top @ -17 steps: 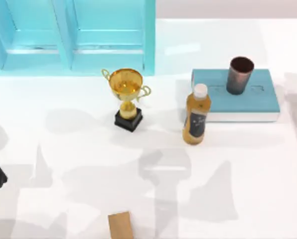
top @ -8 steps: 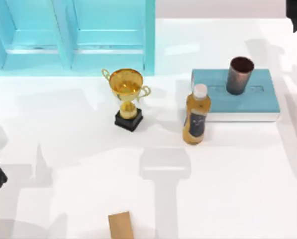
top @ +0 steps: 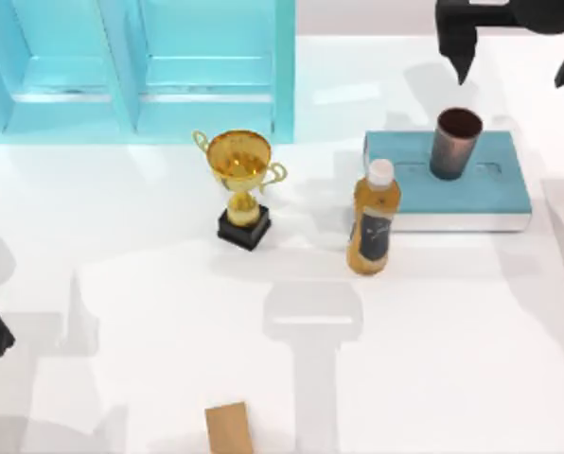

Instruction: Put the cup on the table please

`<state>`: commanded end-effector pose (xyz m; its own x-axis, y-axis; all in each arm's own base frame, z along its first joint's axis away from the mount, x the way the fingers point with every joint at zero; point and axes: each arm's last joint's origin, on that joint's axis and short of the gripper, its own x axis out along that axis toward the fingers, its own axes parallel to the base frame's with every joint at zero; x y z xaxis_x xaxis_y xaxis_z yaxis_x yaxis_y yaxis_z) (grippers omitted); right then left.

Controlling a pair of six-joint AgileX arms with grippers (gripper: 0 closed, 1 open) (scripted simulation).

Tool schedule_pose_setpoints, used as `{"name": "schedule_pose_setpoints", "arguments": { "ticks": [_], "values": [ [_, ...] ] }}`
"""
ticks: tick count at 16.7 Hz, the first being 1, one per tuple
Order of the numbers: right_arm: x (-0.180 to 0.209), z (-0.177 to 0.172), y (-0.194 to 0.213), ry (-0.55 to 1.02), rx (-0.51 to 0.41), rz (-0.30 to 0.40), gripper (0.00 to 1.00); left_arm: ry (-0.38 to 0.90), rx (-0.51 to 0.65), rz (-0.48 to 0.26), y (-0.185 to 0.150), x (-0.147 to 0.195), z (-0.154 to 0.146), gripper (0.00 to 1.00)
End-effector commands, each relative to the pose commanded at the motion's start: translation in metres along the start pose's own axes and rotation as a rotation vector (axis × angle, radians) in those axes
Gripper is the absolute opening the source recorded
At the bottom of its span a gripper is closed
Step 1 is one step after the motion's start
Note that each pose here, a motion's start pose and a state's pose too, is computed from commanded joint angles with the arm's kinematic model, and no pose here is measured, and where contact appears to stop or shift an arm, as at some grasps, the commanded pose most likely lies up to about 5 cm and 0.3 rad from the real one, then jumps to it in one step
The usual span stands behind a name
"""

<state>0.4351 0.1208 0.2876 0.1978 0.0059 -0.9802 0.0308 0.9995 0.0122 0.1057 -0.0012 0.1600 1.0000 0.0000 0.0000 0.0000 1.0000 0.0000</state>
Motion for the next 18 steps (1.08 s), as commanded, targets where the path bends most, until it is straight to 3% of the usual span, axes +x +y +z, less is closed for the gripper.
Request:
{"name": "schedule_pose_setpoints", "arguments": {
  "ticks": [8,18],
  "values": [
    [0.006,0.001,0.001,0.003,-0.003,0.0,1.0,0.0,0.0,0.0,0.0,0.0,0.0,1.0],
    [0.101,0.0,0.003,0.003,-0.004,0.001,1.0,0.0,0.0,0.0,0.0,0.0,0.0,1.0]
  ]
}}
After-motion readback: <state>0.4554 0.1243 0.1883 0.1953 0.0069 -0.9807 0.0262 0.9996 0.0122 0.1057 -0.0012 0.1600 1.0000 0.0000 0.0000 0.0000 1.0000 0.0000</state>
